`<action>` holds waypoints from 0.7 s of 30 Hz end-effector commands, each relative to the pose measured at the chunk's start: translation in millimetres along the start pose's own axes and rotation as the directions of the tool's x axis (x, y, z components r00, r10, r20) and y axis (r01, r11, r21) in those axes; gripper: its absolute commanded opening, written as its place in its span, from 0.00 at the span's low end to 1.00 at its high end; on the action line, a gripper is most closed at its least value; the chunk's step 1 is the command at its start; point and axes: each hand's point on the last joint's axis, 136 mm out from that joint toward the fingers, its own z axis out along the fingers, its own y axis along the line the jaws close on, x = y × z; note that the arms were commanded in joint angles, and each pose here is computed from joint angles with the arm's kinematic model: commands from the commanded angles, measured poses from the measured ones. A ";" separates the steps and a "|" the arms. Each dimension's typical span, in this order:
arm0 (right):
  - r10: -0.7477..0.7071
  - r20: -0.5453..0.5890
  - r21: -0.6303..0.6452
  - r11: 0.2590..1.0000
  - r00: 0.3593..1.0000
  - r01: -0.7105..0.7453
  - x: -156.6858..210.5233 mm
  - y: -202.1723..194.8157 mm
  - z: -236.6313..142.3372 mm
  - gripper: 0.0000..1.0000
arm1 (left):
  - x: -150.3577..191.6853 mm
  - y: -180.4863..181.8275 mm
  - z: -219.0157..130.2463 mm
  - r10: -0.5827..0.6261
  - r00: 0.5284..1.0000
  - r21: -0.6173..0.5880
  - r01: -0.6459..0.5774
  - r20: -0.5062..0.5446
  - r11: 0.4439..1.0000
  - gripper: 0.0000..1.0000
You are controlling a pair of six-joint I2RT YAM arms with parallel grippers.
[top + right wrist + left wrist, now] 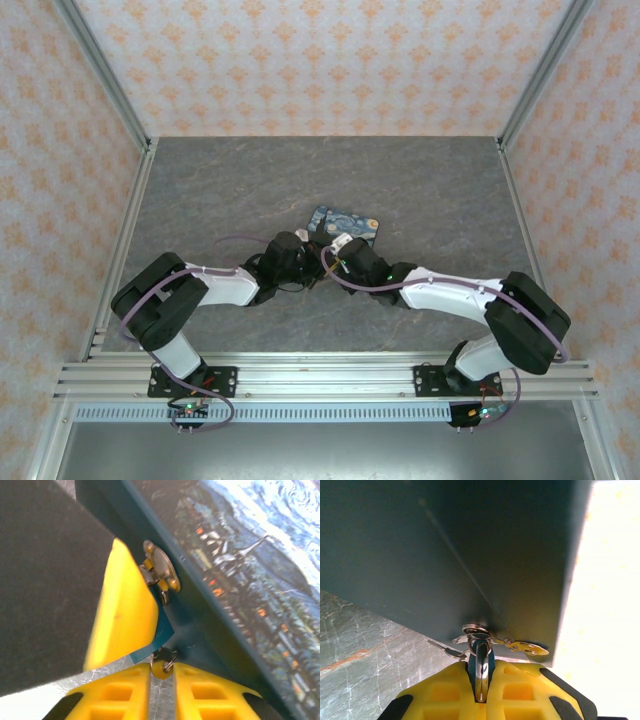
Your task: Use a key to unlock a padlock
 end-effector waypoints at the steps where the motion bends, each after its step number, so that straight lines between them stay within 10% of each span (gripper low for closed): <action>1: 0.036 0.072 -0.022 0.999 0.997 -0.034 -26.7 3.5 -5.9 0.11 | 0.8 -33.3 -5.5 0.046 0.999 0.086 -0.046 -0.005 0.995 0.00; 8: 0.069 0.083 -0.052 0.997 0.994 -0.065 -28.3 7.5 -8.3 0.02 | 1.0 -32.6 -5.1 0.044 0.999 0.085 -0.044 -0.003 0.995 0.00; 13: 0.104 0.092 -0.063 0.993 0.990 -0.098 -24.7 5.8 -17.6 0.46 | -0.9 -29.5 -5.1 0.045 0.999 0.075 -0.045 0.006 0.996 0.00; 21: 0.318 0.145 -0.131 0.945 0.937 -0.301 -10.6 -5.5 -46.2 0.56 | -3.0 -12.8 -4.2 0.062 0.998 0.006 -0.062 0.017 0.998 0.12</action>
